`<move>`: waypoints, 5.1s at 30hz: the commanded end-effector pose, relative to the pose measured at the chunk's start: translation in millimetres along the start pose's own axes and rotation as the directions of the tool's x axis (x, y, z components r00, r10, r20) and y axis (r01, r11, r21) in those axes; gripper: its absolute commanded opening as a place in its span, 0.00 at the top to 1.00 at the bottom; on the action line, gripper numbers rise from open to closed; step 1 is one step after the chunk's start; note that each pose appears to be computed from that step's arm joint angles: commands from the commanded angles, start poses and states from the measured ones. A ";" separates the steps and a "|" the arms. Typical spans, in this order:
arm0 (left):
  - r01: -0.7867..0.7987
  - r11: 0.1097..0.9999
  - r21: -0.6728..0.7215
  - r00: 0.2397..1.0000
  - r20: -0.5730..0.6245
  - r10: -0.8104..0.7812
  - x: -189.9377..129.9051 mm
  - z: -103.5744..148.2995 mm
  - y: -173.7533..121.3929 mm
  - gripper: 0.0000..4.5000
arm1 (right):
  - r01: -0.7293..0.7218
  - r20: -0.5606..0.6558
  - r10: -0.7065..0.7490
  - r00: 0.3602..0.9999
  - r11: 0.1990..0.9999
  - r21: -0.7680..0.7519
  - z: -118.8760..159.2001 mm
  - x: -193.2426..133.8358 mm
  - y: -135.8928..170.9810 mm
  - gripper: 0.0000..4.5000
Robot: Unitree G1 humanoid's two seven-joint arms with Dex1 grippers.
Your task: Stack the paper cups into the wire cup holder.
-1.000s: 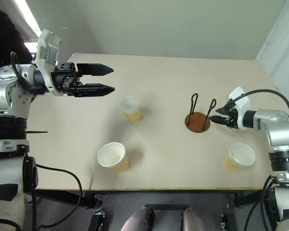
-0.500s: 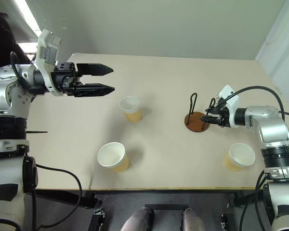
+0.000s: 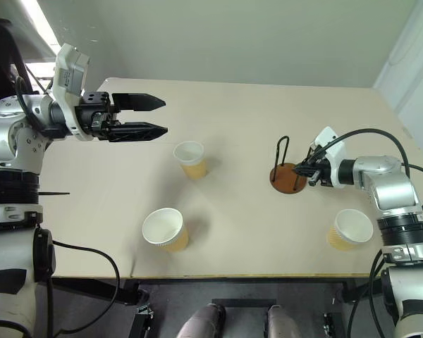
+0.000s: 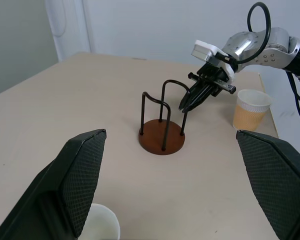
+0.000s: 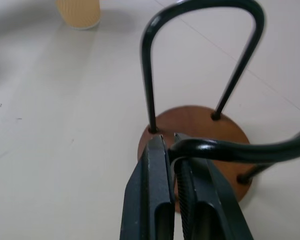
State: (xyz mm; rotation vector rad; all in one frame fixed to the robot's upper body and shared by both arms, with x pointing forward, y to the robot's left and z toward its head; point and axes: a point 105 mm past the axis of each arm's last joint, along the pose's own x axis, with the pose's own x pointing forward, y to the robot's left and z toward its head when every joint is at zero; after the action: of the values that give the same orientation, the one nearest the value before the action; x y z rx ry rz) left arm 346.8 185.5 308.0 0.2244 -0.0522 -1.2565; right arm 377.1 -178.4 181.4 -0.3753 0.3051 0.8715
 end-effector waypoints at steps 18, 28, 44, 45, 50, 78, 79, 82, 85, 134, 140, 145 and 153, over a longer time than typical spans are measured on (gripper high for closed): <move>0.049 0.999 -0.007 0.995 -0.084 -0.049 -11.6 0.9 -8.2 0.00 | -0.323 0.003 0.331 0.944 0.923 -0.210 42.3 -8.1 67.8 0.99; 0.094 0.995 -0.025 0.989 -0.108 -0.096 -12.7 -3.0 -17.0 0.00 | -0.379 -0.046 0.378 0.924 0.898 -0.222 32.4 -0.2 77.0 0.99; 0.217 0.975 -0.049 0.954 -0.203 -0.222 -8.3 -19.4 -43.2 0.00 | -0.381 -0.060 0.378 0.924 0.890 -0.250 32.5 7.3 75.1 0.99; 0.218 0.975 -0.050 0.954 -0.202 -0.224 -7.8 -19.5 -43.4 0.00 | -0.381 -0.061 0.378 0.924 0.890 -0.251 32.7 8.0 74.8 0.99; 0.218 0.975 -0.051 0.955 -0.197 -0.224 -6.6 -18.5 -42.5 0.00 | -0.372 -0.079 0.365 0.928 0.891 -0.261 31.0 10.9 70.8 0.99; 0.188 0.982 -0.035 0.972 -0.135 -0.191 0.3 -12.2 -34.0 0.00 | -0.325 -0.072 0.317 0.946 0.920 -0.218 34.1 -21.7 54.8 0.14; 0.186 0.982 -0.035 0.973 -0.132 -0.189 0.4 -11.5 -33.5 0.00 | -0.311 -0.074 0.302 0.950 0.926 -0.215 33.8 -25.5 52.6 0.14; 0.176 0.984 -0.031 0.976 -0.127 -0.178 0.9 -10.9 -31.3 0.00 | -0.267 -0.069 0.258 0.964 0.943 -0.200 33.4 -37.9 46.0 0.14; 0.153 0.988 -0.032 0.978 -0.138 -0.156 2.4 -12.5 -27.1 0.00 | -0.226 -0.062 0.217 0.974 0.952 -0.205 36.3 -48.1 41.0 0.14; 0.295 0.799 0.524 0.692 -0.694 0.199 24.0 -74.5 40.8 0.00 | -0.058 0.120 0.094 0.988 0.960 -0.273 103.7 -92.3 34.1 0.14; 0.280 0.796 0.537 0.670 -0.703 0.239 25.8 -91.2 47.9 0.00 | -0.055 0.118 0.090 0.989 0.960 -0.274 102.9 -92.5 33.9 0.14; 0.252 0.801 0.543 0.668 -0.697 0.262 33.0 -105.1 51.8 0.09 | -0.077 0.127 0.123 0.984 0.946 -0.316 104.1 -93.0 39.5 0.13; 0.259 0.830 0.495 0.689 -0.697 0.201 39.1 -112.1 46.1 0.69 | -0.162 0.144 0.231 0.962 0.910 -0.381 100.0 -97.4 60.1 0.13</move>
State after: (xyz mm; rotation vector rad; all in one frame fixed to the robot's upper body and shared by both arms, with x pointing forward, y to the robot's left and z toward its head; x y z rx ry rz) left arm 419.1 184.0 185.2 1.2529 0.3488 -1.0725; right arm 292.8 -166.3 280.2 -0.5647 0.0885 1.1506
